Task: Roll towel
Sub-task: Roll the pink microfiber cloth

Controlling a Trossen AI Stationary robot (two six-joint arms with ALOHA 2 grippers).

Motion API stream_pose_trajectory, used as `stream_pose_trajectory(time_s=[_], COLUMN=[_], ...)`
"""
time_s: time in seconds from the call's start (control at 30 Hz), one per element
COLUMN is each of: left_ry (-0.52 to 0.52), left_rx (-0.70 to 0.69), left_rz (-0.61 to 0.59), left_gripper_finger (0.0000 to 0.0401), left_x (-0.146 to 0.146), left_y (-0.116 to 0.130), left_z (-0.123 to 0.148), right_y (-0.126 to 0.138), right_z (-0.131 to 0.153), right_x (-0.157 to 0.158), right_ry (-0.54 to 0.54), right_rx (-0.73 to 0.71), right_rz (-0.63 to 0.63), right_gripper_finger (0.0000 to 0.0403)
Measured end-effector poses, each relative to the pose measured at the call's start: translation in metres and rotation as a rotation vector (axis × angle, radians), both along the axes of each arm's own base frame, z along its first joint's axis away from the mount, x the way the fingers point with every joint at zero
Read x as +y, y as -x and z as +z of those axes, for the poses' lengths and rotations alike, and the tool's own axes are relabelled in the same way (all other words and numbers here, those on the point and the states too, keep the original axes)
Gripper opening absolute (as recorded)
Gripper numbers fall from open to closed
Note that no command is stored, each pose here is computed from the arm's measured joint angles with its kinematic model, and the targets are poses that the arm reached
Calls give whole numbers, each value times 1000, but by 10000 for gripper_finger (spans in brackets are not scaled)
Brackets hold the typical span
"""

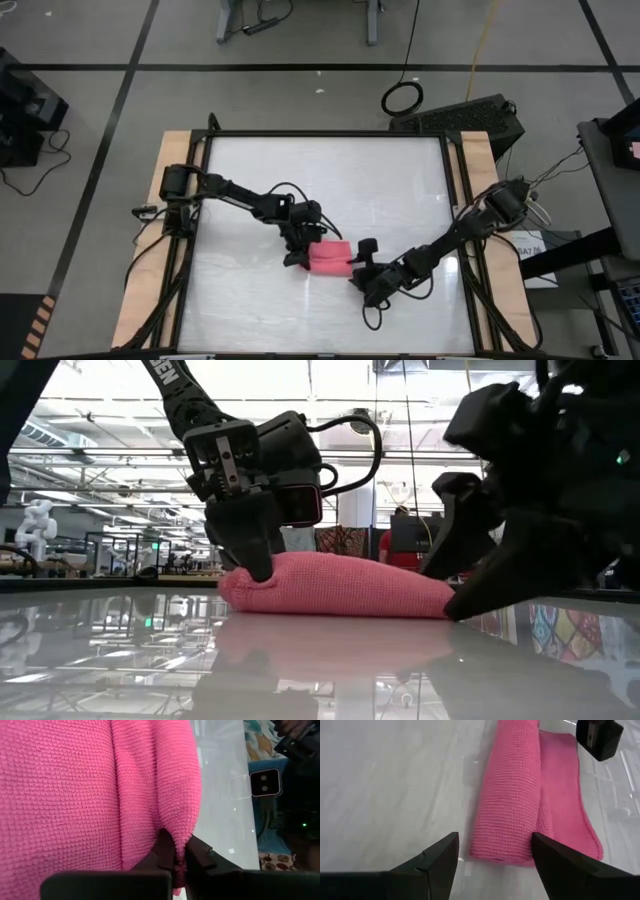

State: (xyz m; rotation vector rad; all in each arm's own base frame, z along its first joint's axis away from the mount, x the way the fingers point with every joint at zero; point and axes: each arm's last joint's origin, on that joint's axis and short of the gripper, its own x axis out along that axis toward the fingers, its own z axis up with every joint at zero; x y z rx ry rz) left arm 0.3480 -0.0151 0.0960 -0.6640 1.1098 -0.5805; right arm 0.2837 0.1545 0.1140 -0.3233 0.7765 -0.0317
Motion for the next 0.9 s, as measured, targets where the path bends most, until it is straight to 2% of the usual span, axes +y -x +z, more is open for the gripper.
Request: stream_pose_trajectory(time_s=[0.23,0.33,0.43,0.63,0.67,0.8,0.9], left_ry=[20,20,15,-37,-46,-92,-152], left_rx=[7,7,7,-30,-44,-116,-186], left_rz=[-10,-10,-8,7,4,-1,-7], left_gripper_finger=[16,17,26,99,115,166,185], left_x=[-1,-1,-1,0,0,1,0], left_y=[1,1,1,2,3,4,7], left_z=[0,0,0,10,14,31,49], right_y=[-6,-10,-13,-18,-18,-19,-20], right_z=[-5,-6,-6,-7,-7,-5,-1], right_x=[-8,-15,-21,-29,-30,-32,-33], right_ry=[-12,-41,-115,-203,-223,-303,-376], right_rx=[7,21,52,73,77,83,94], right_rz=[-39,-40,-32,-56,-60,-85,-70], right_gripper_finger=[233,206,158,29,17,19,17])
